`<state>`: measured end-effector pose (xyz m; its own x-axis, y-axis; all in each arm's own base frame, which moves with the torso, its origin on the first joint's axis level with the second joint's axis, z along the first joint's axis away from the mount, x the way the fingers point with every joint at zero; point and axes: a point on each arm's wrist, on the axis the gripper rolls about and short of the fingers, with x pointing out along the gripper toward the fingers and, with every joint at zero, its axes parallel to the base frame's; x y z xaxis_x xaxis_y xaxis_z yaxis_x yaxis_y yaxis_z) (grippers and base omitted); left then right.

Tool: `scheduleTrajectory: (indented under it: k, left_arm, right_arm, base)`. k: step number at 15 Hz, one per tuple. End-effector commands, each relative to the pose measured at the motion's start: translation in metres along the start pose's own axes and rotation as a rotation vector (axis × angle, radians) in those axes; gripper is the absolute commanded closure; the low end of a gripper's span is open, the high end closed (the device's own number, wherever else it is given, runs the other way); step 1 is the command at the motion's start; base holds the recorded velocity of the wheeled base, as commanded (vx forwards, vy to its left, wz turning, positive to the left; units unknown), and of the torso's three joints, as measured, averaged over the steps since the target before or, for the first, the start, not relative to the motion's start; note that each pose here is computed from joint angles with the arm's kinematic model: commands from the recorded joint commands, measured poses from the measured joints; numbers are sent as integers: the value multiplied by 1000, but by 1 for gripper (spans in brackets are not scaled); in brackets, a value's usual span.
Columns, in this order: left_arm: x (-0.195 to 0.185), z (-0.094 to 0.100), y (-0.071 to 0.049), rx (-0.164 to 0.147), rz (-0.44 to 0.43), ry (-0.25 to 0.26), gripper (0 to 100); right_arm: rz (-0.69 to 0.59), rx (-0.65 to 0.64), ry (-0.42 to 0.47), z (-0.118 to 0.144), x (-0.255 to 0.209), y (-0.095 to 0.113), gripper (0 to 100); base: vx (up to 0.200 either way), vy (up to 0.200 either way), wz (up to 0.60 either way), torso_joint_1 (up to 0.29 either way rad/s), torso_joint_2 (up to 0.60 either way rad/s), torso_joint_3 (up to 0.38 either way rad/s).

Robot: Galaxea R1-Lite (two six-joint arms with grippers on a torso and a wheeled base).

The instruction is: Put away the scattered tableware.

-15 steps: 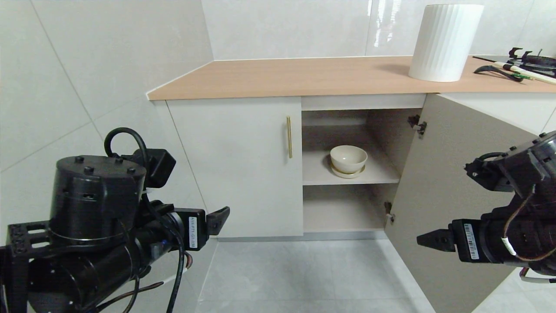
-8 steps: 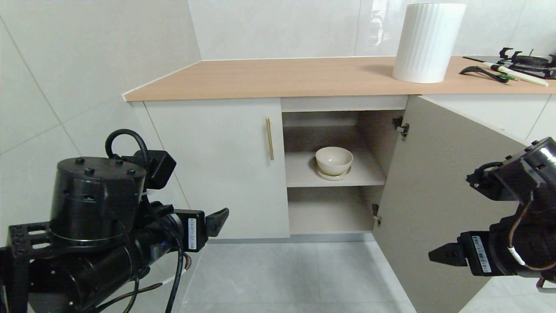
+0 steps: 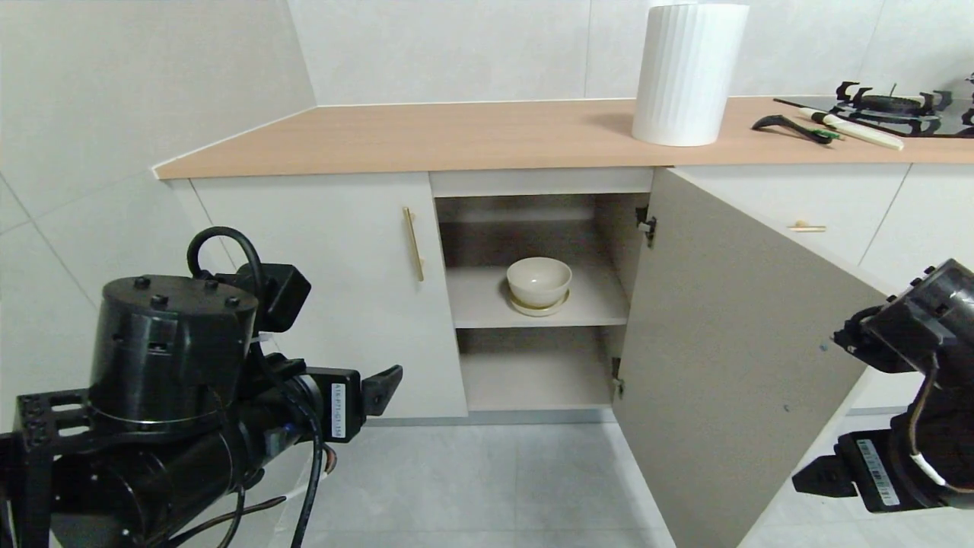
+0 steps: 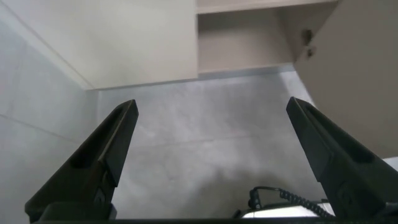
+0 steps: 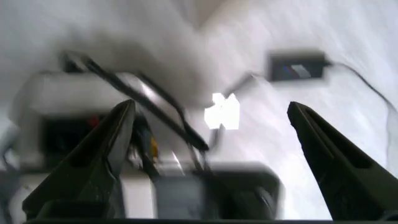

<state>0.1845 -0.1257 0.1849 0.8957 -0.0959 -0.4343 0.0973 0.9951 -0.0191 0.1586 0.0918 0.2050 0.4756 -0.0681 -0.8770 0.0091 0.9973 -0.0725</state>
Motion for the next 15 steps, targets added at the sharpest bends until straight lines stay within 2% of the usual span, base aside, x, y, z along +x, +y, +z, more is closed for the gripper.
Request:
scheduleTrajectory:
  k: [1,3,4,5,8,11,15]
  left_arm:
    - [0,0,0,-2,1,-1,0]
    - [0,0,0,-2,1,-1,0]
    - [0,0,0,0,-1,0,0]
    - [0,0,0,-3,0,-2,0]
    - [0,0,0,-2,-1,0,0]
    - [0,0,0,-3,0,-2,0]
    - [-1,0,0,-3,0,-3,0]
  right_arm:
    - [-5,0,11,3,-9,-2,0]
    - [-98,94,25,11,-11,-24,0]
    - [-108,101,25,12,-10,-26,0]
    - [-189,146,23,21,-7,-47,0]
    - [-267,236,7,33,-1,-81,0]
    - [-284,250,-9,36,-1,-92,0]
    - [-287,299,-73,56,21,-94,0]
  base:
    - [0,0,0,0,0,0]
    - [0,0,0,0,0,0]
    - [0,0,0,0,0,0]
    - [0,0,0,0,0,0]
    - [0,0,0,0,0,0]
    - [0,0,0,0,0,0]
    - [0,0,0,0,0,0]
